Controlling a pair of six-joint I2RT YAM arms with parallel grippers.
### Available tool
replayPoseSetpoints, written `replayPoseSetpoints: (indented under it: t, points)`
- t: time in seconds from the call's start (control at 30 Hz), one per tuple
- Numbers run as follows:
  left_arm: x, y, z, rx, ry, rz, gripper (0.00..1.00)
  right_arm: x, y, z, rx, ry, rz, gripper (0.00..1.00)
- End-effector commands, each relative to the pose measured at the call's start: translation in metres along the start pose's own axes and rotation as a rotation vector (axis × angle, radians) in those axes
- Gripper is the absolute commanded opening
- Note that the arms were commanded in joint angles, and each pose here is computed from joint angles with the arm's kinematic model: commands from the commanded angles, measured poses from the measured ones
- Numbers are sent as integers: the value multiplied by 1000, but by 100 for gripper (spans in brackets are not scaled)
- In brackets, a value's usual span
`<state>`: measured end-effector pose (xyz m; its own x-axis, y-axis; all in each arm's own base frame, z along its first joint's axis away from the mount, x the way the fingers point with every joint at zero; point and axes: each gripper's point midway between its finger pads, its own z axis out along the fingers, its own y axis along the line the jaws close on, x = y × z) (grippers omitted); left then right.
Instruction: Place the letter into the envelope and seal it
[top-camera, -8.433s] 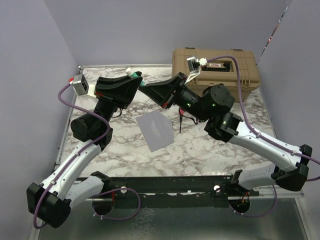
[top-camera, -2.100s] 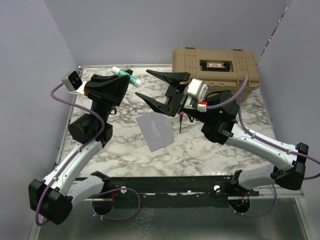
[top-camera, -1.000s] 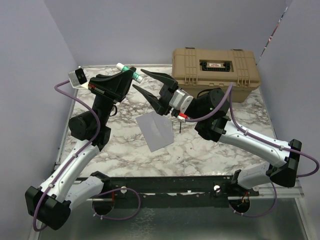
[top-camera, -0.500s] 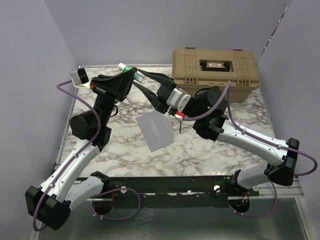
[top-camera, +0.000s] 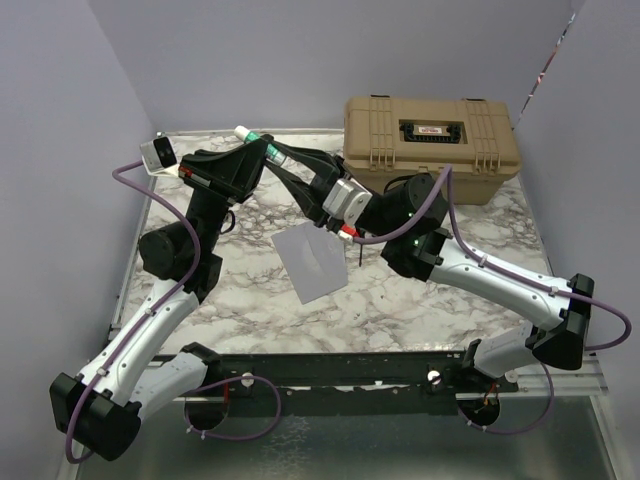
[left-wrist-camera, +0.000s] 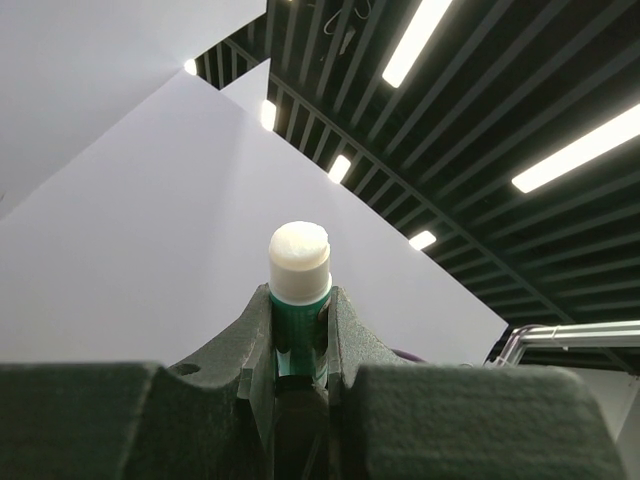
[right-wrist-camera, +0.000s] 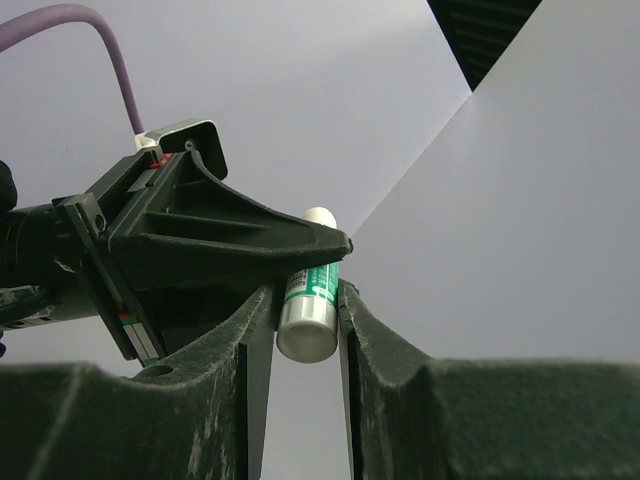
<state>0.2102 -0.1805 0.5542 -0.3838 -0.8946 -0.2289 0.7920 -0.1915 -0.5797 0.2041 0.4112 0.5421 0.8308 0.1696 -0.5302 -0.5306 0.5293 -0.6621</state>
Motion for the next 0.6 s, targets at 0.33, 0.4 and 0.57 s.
replayPoseSetpoints:
  t: [0.33, 0.4, 0.57]
  points:
    - [4, 4, -1, -15, 13, -28, 0, -11, -37, 4, 163, 9, 118, 1]
    - [4, 4, 0, -17, 15, -27, 8, -7, -35, 2, 162, 19, 113, 1]
    - [3, 9, -1, -40, 9, -1, 62, -2, -34, -5, 173, 44, 128, 1]
